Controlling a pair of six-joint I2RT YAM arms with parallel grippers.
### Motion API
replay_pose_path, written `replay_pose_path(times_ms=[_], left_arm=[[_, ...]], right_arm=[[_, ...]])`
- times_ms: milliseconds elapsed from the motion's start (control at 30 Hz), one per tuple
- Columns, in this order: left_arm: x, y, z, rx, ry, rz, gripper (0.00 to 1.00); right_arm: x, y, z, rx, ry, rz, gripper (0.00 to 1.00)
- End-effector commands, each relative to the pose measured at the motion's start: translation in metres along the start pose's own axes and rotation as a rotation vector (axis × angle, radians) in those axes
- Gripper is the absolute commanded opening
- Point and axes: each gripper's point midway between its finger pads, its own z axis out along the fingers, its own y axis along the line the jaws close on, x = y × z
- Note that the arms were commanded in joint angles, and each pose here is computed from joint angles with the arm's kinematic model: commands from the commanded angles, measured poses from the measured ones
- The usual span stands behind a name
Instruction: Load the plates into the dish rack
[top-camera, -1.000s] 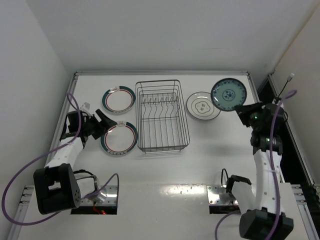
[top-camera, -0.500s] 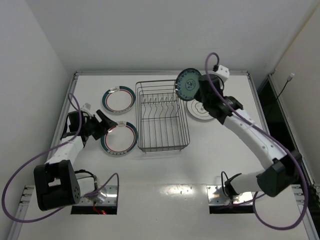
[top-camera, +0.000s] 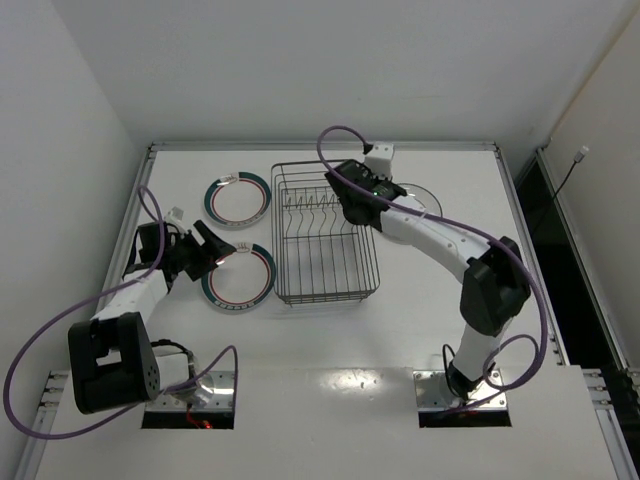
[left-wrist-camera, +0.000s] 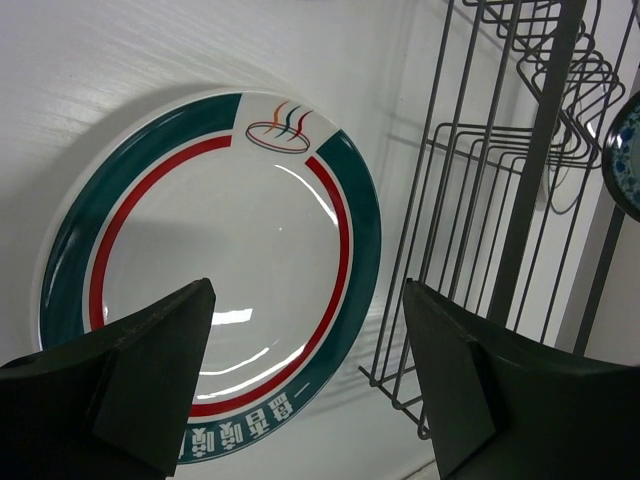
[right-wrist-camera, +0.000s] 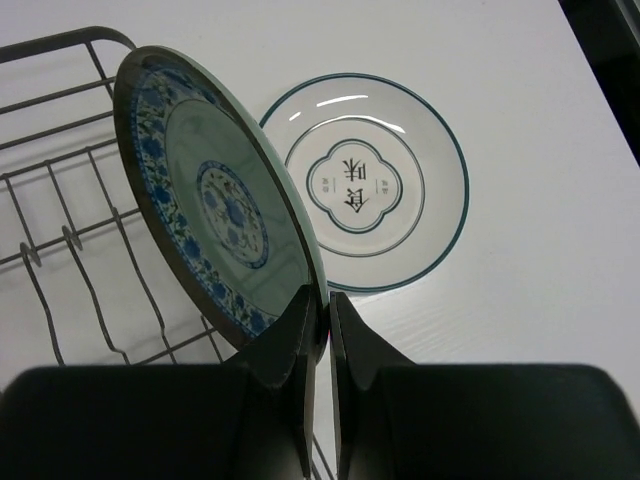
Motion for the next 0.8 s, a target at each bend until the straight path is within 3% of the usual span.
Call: replay_pose_path(times_ms=[0,333,533,767], left_arm=[[-0.009,-0.01,0.001,0.04,-0.024,0.03,0.74],[-0.007,-0.008,0.002,0.036,-0.017,0.025,0.74],[-0.008,-0.007,0.002,0.028,-0.022,0.025,0.74],[-0.01,-0.012,-0.009,0.021,-0.036,0.069,0.74]], right_arm=[[-0.015,0.003,0.002,0.06,-0.053,0.003,0.0],[0.011,0.035,0.006,0.031,-0.003,-0.062,0.0],[0.015,0.045,0.007,0.001,0.029,-0.069,0.08],[0.021,0.042,-0.001,-0.069,0.049,-0.095,0.1]])
